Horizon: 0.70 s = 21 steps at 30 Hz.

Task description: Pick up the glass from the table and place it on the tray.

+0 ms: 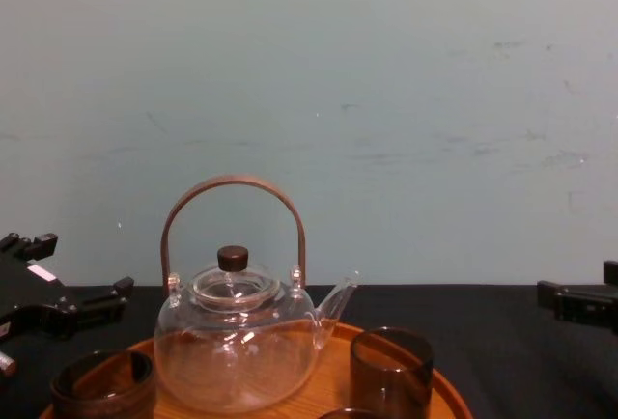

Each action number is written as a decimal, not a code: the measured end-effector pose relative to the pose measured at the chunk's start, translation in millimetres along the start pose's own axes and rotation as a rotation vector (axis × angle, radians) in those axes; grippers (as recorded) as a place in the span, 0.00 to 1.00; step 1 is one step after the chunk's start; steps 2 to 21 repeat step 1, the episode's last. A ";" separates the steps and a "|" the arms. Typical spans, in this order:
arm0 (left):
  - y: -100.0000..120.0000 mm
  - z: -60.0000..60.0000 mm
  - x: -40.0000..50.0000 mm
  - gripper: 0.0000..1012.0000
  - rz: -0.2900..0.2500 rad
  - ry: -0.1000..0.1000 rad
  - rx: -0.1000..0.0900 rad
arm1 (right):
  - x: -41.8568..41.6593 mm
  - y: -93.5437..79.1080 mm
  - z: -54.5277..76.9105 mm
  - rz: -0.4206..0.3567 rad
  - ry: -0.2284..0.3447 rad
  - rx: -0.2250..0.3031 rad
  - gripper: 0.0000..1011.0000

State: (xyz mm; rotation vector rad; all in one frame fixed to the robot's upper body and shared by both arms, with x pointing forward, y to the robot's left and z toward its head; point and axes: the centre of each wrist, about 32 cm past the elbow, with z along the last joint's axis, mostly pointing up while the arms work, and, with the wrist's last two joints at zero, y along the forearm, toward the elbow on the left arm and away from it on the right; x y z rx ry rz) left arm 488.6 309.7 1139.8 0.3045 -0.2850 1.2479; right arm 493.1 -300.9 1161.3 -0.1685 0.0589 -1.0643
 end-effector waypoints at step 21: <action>0.0 0.0 0.0 0.99 0.000 0.000 0.000 | 0.0 0.0 0.0 0.000 0.000 0.000 0.99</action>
